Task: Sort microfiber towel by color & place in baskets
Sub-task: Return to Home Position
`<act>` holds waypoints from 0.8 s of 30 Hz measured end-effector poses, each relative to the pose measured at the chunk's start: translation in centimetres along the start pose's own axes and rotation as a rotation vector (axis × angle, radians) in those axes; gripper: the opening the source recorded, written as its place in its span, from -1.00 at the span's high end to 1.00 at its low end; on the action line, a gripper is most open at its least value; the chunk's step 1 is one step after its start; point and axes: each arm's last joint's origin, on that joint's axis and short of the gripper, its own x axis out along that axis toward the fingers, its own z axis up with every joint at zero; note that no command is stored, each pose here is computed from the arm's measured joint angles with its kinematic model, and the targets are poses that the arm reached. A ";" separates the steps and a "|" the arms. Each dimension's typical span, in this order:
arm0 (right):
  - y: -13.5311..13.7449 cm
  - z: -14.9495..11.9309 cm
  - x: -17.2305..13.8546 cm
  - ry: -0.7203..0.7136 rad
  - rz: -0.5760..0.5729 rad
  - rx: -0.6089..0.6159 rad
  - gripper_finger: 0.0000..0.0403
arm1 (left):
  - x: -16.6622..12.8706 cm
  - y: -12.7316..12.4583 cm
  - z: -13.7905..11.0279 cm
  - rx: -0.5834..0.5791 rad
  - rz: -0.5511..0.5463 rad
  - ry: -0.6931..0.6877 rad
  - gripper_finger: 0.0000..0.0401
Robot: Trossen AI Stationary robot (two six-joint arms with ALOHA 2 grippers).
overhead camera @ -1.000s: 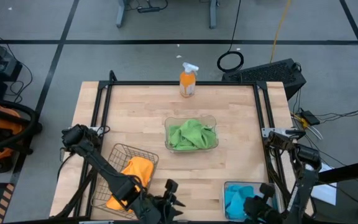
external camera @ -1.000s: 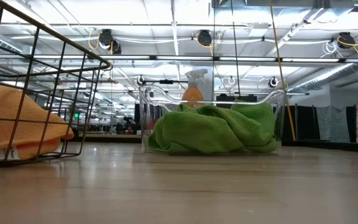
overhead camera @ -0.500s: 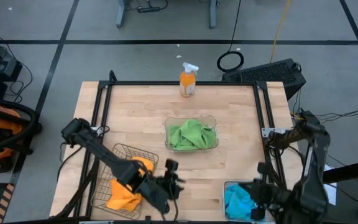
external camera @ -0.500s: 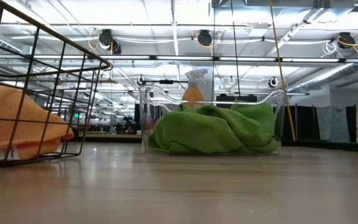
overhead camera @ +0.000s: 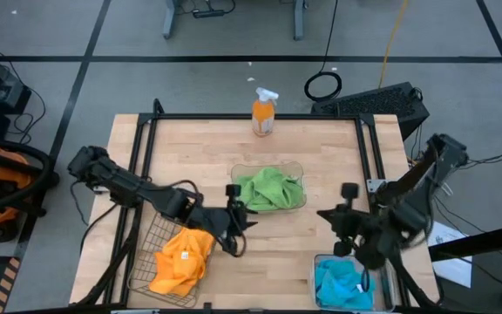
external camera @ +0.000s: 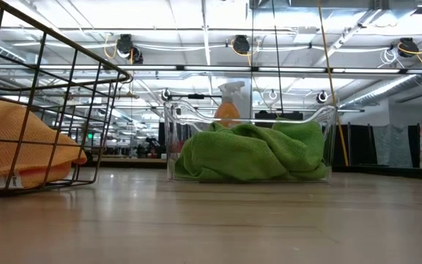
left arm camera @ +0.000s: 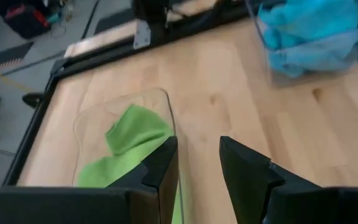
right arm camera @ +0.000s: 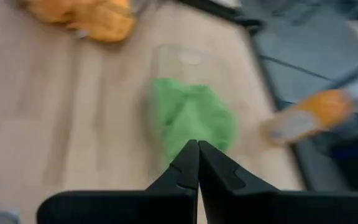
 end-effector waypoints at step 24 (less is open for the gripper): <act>-4.8 -11.6 6.7 -0.644 0.440 0.093 1.00 | -7.0 4.0 -10.4 -0.127 -0.096 -0.404 0.38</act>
